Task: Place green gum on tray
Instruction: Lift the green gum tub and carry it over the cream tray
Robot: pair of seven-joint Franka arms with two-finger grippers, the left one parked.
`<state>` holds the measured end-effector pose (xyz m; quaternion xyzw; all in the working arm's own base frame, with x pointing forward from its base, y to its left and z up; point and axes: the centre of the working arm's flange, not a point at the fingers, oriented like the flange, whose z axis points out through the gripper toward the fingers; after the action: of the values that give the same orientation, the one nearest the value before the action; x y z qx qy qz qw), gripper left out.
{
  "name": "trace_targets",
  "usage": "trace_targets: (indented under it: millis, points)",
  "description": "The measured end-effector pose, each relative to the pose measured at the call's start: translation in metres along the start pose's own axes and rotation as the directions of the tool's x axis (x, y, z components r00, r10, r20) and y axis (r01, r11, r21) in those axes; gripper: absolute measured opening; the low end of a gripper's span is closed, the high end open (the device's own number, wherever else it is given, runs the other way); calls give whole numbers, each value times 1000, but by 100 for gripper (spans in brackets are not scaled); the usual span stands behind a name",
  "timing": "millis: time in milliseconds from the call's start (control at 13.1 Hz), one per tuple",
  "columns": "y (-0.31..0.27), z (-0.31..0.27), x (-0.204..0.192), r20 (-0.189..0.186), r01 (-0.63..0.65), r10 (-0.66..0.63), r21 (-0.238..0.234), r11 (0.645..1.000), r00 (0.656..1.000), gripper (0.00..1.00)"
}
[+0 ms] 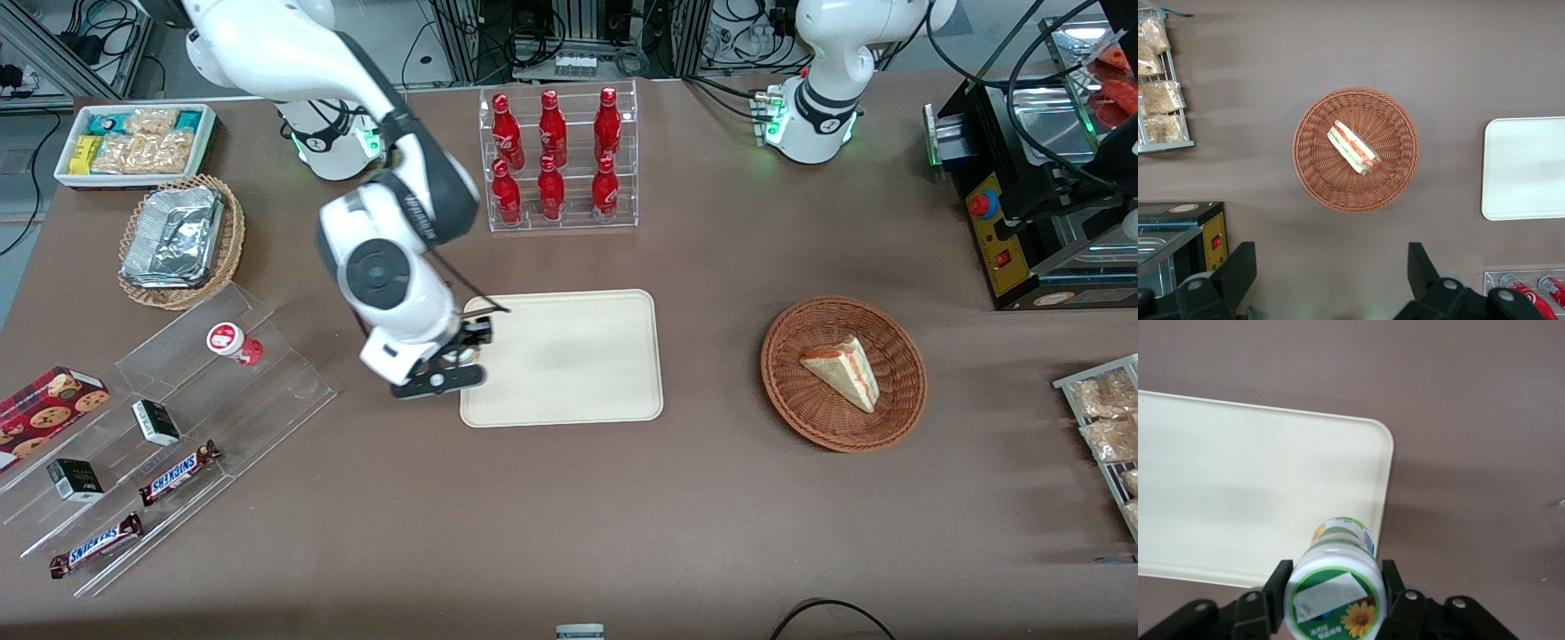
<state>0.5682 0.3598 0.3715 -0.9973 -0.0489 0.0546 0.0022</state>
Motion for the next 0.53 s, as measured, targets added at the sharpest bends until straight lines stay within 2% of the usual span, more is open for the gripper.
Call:
trace_targets:
  millis: [229,382,535]
  points:
    - [-49,33,-10,-21,-79,79,-1,997,997,59]
    - [-71,55,-12,-41,-112,114,35,993,993,59]
    - [-86,73,-13,-56,-124,127,47,991,990,59]
